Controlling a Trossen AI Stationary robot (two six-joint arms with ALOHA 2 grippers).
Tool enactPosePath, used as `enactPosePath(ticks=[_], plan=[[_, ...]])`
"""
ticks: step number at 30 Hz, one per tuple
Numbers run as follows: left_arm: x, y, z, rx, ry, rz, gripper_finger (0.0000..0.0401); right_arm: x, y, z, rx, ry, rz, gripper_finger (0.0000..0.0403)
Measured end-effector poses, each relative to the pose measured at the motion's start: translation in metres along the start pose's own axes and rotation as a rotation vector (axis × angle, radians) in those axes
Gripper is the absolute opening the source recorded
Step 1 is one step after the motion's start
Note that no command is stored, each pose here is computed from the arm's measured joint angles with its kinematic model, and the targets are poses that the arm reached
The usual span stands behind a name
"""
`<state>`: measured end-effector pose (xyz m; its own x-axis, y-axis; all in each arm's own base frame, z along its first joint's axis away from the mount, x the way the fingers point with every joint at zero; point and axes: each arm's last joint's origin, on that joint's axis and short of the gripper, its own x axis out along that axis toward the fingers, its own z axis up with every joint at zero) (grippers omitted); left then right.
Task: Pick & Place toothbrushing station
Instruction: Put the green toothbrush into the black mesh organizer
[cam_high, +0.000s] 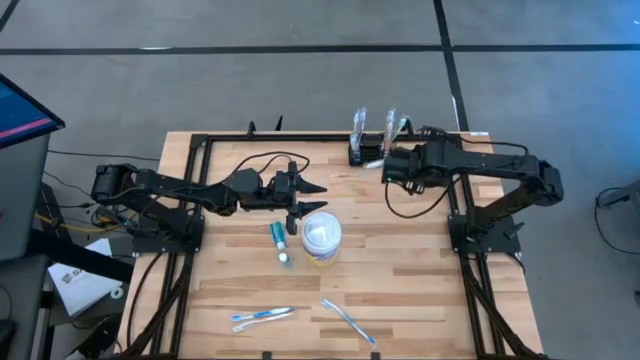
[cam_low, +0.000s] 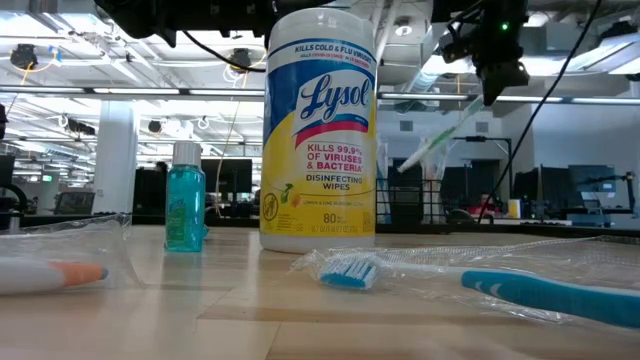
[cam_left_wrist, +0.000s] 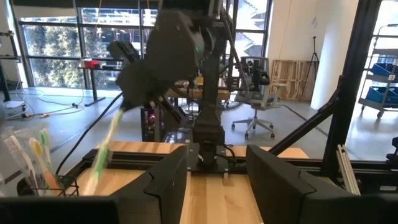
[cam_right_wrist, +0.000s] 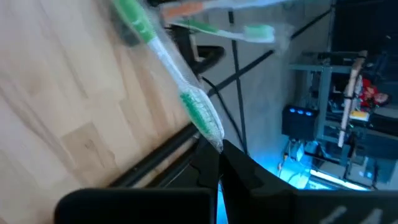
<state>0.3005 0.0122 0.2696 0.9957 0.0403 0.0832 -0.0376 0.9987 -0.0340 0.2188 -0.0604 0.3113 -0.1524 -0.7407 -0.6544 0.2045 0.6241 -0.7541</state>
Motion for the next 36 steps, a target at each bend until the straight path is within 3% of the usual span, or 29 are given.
enactPosePath(ticks=[36], plan=[[0.0,0.0,-0.001,0.011,0.006,0.0,0.0158,0.038,-0.053,-0.008,-0.1,0.198,-0.126,0.0]])
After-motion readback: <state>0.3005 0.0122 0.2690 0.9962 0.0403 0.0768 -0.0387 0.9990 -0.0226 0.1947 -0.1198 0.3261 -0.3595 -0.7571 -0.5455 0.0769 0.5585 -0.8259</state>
